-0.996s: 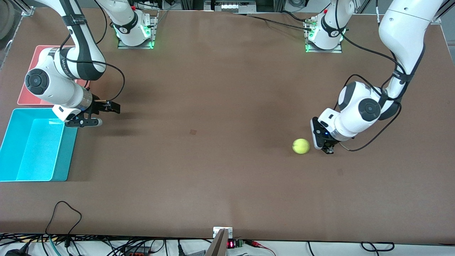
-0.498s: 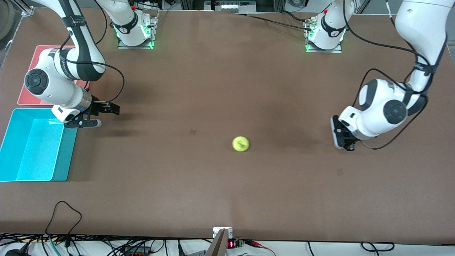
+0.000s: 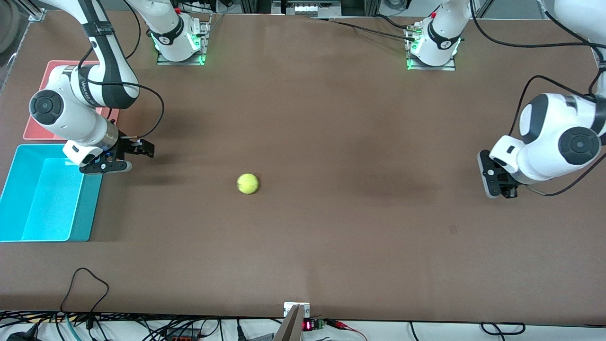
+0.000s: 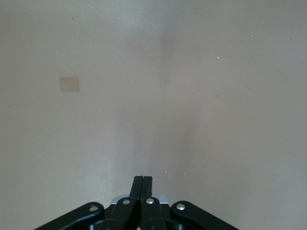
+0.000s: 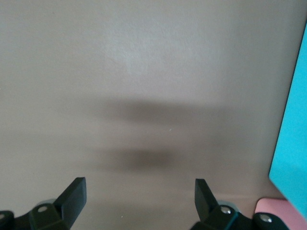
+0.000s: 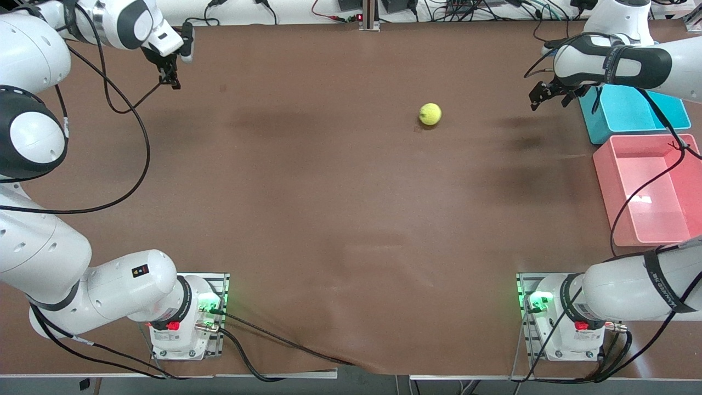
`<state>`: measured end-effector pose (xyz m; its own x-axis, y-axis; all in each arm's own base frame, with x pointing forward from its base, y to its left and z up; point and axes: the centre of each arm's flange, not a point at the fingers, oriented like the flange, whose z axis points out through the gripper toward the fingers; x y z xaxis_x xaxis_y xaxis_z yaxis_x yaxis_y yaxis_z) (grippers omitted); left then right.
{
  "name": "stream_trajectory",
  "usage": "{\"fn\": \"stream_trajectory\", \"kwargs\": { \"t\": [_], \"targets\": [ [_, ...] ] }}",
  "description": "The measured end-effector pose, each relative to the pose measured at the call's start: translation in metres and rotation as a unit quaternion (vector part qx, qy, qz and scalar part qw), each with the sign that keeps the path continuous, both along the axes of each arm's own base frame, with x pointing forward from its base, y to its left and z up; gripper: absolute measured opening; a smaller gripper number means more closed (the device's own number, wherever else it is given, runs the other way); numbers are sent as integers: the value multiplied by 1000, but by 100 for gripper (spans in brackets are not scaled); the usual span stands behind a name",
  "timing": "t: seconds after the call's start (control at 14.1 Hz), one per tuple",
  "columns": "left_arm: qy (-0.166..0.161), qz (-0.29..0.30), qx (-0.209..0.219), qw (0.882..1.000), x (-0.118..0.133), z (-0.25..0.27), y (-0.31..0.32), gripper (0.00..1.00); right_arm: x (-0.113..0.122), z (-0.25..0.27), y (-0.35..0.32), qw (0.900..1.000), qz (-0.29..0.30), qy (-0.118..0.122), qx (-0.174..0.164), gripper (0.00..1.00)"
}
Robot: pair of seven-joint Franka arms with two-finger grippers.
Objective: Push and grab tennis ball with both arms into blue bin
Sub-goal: 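Push the tennis ball with the left gripper toward the right gripper, then lower the right gripper over the ball while the left gripper withdraws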
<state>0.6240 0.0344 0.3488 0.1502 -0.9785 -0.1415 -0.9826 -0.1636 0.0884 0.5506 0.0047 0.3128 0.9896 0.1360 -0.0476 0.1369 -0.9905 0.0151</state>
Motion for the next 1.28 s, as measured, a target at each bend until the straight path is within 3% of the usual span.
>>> {"fn": "stream_trajectory", "kwargs": {
  "t": [0.28,0.64,0.85,1.07,1.28],
  "targets": [
    [33,73,22,997,4,41,13,4,9,4,-12,999,48,-6,2,100],
    [55,113,36,991,5,83,15,46,10,-2,-22,989,149,1,7,100],
    [61,170,50,982,3,106,19,74,11,-2,-24,982,190,2,9,100],
    [64,248,69,964,-1,142,11,100,10,-3,-30,968,250,4,12,100],
    [63,318,90,942,-10,168,-16,100,9,-10,-51,943,331,11,19,100]
  ]
}}
